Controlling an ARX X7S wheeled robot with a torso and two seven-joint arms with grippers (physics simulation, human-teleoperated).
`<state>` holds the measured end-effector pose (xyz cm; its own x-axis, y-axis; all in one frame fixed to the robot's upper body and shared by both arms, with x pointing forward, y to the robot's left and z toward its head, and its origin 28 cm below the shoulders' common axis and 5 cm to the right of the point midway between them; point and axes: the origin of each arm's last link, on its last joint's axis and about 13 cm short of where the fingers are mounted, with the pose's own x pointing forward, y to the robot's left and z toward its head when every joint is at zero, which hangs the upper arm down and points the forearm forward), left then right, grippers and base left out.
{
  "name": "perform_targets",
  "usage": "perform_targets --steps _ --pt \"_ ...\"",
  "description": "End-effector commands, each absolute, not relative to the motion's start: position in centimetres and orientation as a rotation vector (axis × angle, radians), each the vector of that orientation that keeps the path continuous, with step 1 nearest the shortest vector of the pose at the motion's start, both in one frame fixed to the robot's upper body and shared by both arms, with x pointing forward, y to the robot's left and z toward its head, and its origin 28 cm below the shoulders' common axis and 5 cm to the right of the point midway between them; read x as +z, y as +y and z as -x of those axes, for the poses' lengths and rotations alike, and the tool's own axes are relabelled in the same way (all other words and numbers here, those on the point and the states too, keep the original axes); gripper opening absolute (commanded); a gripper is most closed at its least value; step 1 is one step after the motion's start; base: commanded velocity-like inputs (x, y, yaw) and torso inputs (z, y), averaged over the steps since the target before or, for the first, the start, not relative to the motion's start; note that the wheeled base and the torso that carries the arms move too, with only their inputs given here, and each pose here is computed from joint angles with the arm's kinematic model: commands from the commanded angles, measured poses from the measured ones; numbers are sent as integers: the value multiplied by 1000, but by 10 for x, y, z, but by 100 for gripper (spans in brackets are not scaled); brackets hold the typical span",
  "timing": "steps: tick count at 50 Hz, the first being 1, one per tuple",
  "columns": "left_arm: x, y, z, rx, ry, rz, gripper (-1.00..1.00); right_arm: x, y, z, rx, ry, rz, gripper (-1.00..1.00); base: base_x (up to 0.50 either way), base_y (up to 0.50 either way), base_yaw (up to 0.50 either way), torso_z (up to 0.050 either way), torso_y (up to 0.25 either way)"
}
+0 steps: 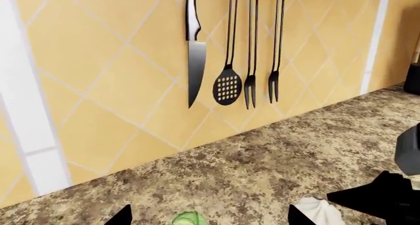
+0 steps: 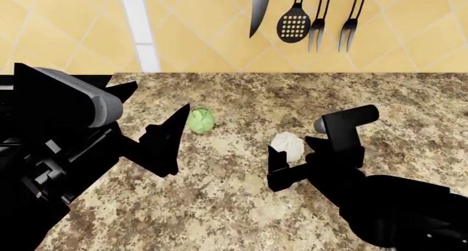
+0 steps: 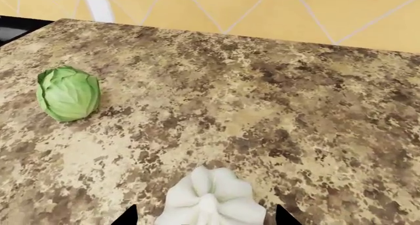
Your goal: Place both pans onto different burners. Then place the brussel sprout and the dumpling on different pans.
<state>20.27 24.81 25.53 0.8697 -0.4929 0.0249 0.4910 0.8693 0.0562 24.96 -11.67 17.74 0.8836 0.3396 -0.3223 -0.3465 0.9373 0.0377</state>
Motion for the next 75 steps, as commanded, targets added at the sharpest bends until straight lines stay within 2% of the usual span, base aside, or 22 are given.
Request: perform_targets --steps 1,21,22,45,51,60,75 --pt "253 248 -206 -509 -39 -47 100 165 -114 -259 348 385 81 100 0 0 0 0 0" --pt "249 249 -208 -506 -23 -50 100 133 -112 -268 363 488 39 100 0 0 0 0 -1" --pt "249 249 -208 -506 -22 -49 100 132 -112 -268 362 488 41 -100 0 0 0 0 -10" --pt "255 244 -207 -527 -44 -102 100 187 -112 -241 342 306 98 -100 1 0 0 -1 -2" --pt "274 237 -231 -520 -83 -166 100 203 -107 -226 391 264 124 -100 0 0 0 0 0" --pt "281 221 -248 -570 -21 -204 100 220 -104 -206 417 218 173 -100 0 0 0 0 0" --pt "264 212 -284 -551 154 -196 100 216 -104 -207 432 204 166 -100 0 0 0 0 0"
